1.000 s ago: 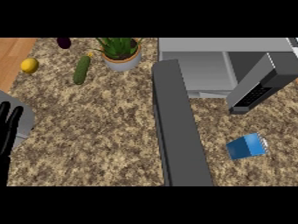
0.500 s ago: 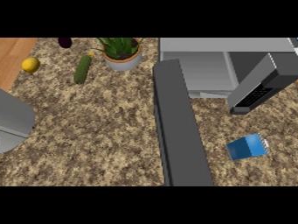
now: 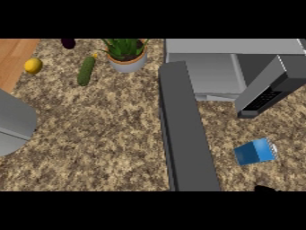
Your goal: Pick up the milk, place it into the microwave and close the microwave
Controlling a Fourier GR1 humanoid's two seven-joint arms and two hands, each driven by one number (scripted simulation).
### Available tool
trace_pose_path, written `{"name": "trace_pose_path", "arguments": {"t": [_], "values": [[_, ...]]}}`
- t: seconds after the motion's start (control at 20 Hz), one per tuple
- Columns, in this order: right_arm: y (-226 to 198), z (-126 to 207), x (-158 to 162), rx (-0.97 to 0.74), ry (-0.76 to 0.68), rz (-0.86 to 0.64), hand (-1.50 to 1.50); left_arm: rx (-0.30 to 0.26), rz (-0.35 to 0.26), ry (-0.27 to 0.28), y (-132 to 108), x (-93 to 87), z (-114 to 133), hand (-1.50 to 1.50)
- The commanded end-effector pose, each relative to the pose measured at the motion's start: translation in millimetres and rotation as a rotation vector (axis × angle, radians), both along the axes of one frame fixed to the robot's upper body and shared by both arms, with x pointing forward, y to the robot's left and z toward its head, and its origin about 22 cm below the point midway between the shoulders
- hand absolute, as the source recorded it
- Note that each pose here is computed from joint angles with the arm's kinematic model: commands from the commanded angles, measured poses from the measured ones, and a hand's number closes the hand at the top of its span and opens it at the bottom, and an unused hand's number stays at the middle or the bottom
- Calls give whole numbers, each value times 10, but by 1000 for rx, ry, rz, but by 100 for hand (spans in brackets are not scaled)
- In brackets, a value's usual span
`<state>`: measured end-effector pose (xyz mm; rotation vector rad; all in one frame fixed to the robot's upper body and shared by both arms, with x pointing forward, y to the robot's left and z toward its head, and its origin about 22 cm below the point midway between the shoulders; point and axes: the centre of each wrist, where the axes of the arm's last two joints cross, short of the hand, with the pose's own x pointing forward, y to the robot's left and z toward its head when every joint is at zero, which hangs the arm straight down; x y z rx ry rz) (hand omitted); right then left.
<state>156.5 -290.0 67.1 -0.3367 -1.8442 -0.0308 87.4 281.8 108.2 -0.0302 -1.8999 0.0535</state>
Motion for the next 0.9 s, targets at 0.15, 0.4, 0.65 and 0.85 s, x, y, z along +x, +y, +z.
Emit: {"name": "trace_pose_path", "arguments": {"t": [0.15, 0.4, 0.65, 0.85], "values": [[-83, -520, -3, -22, 96, -80, -150, -48, -37, -88, -17, -285, 246, -150], [-356, -1055, 50, -13, 143, -118, -150, -42, -36, -66, 23, -284, 160, -150], [-464, -1413, -159, -37, 184, -79, -150, -54, -41, -84, 62, -309, 86, -150], [-510, -1618, -93, -100, 199, -77, -150, -45, -47, -74, 67, -415, 240, -150]]}}
